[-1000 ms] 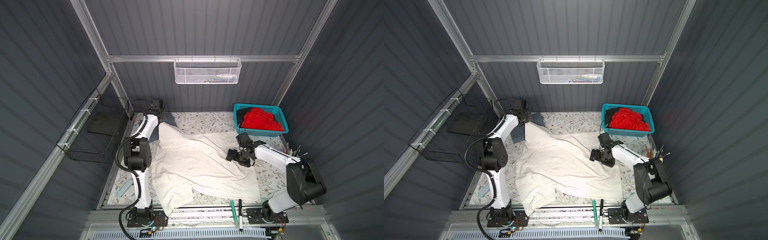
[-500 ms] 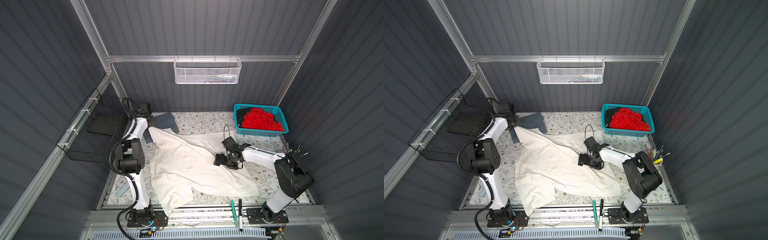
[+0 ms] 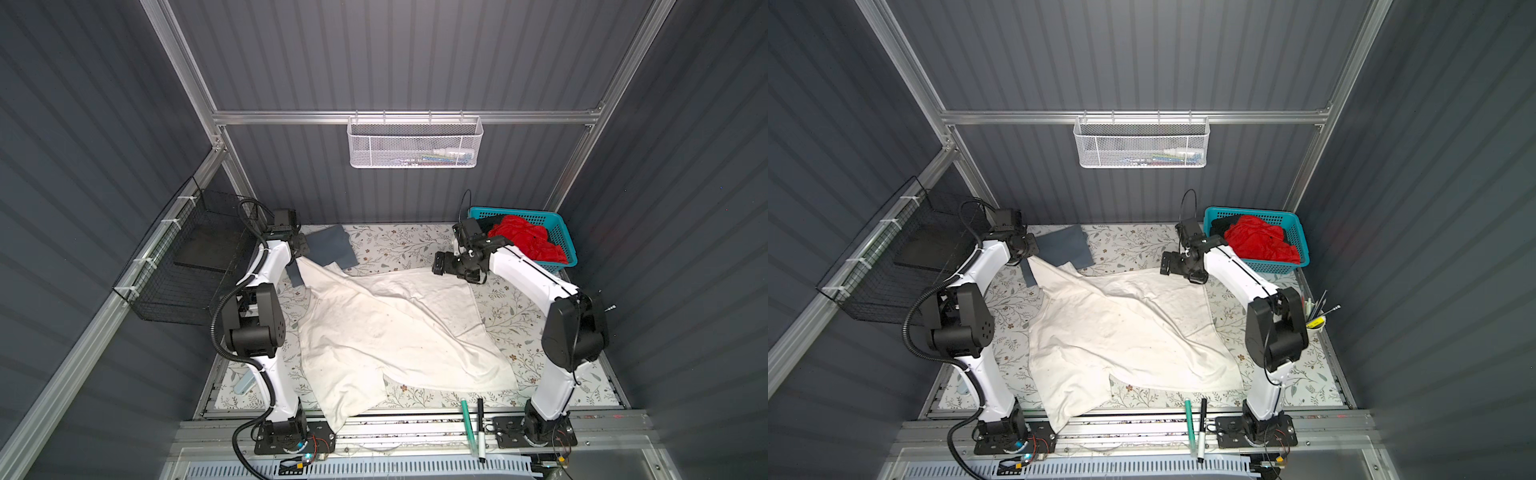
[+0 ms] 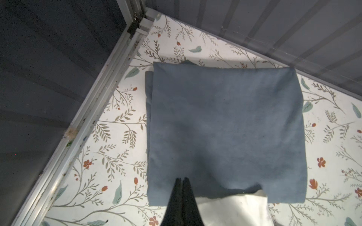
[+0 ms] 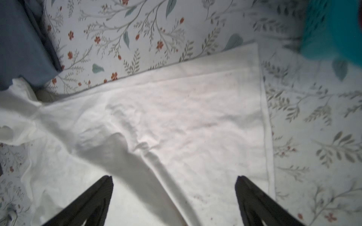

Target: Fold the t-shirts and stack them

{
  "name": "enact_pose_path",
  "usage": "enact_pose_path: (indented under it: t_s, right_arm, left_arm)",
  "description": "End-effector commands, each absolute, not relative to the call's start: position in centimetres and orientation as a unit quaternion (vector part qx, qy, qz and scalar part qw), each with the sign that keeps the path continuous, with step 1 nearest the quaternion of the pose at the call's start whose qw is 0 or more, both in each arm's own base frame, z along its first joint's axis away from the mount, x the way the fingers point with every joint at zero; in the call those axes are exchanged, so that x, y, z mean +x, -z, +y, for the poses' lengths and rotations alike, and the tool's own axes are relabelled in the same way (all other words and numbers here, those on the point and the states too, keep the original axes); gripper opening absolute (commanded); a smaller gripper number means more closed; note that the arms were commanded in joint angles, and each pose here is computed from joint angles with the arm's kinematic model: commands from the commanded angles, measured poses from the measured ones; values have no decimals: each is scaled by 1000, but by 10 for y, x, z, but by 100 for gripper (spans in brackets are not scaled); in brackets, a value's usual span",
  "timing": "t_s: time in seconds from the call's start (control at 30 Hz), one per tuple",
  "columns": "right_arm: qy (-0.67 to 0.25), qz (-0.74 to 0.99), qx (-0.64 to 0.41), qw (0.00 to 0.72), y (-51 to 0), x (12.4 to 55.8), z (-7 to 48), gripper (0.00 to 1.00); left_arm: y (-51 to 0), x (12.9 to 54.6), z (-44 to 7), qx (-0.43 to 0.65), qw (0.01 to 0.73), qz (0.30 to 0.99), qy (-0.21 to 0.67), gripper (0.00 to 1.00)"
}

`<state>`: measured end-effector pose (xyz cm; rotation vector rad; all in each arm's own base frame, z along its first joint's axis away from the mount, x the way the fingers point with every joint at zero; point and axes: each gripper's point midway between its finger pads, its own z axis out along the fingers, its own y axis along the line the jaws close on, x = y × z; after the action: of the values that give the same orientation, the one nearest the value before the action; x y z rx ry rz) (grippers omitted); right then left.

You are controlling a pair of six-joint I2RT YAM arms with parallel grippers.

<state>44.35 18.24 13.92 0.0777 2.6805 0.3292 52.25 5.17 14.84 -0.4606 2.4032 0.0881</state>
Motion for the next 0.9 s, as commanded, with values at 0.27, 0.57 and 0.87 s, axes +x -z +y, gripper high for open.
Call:
enact_pose_path:
  t_s: [0.27,0.57,0.87]
  right_arm:
    - [5,982,23,186,-57,510,155,98]
    - [-13,979,31,202,-46,521,162,99]
    - [-51,978,45,196,-38,540,174,62]
  left_arm:
    - [-168,480,81,-225,337,909,-95,0]
    - [-163,463,94,-236,327,907,-117,0]
    - [-174,449,103,-240,337,901,-130,0]
